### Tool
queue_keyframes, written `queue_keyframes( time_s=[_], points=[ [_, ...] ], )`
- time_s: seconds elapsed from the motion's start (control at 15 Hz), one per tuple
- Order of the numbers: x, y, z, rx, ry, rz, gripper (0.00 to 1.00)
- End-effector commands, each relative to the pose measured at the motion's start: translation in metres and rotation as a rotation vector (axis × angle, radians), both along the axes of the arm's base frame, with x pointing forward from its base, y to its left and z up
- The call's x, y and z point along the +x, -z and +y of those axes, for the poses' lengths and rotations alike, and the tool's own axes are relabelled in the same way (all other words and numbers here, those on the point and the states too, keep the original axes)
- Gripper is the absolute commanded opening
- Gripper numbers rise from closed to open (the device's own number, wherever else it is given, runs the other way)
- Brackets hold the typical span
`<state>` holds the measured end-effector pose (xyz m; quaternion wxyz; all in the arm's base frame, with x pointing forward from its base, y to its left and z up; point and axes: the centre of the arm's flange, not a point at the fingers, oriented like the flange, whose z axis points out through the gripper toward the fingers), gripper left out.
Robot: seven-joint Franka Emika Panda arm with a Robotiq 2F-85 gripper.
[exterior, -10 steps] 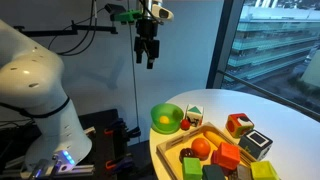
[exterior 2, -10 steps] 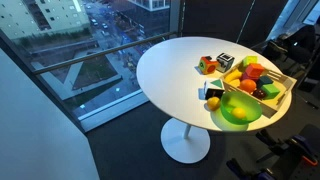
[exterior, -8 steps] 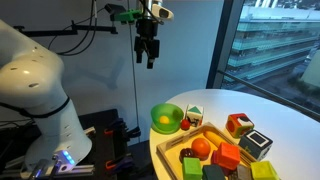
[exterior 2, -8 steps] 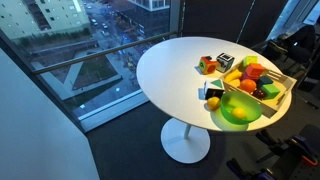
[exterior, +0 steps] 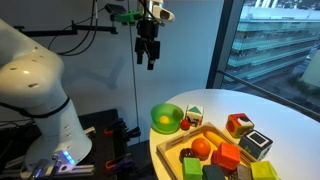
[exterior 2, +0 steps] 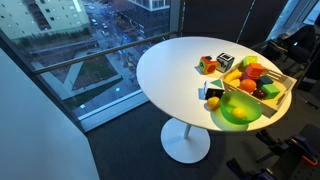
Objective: Remove the lemon plush toy from the green bowl and put it on the table
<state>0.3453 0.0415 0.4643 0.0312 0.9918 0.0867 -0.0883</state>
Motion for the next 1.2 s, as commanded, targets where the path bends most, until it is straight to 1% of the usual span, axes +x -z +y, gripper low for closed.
queue_keyframes(
  time_s=[0.0,0.53,0.67,0.87,1.13],
  points=[
    [0.015,0.003,-0.021,-0.016,0.036,-0.023,1.00],
    [0.051,0.021,-0.090,-0.056,0.157,-0.093,1.00],
    [0.056,0.027,-0.109,-0.051,0.195,-0.108,1.00],
    [0.060,0.036,-0.132,-0.022,0.249,-0.131,1.00],
    [0.061,0.046,-0.140,0.006,0.275,-0.163,1.00]
  ],
)
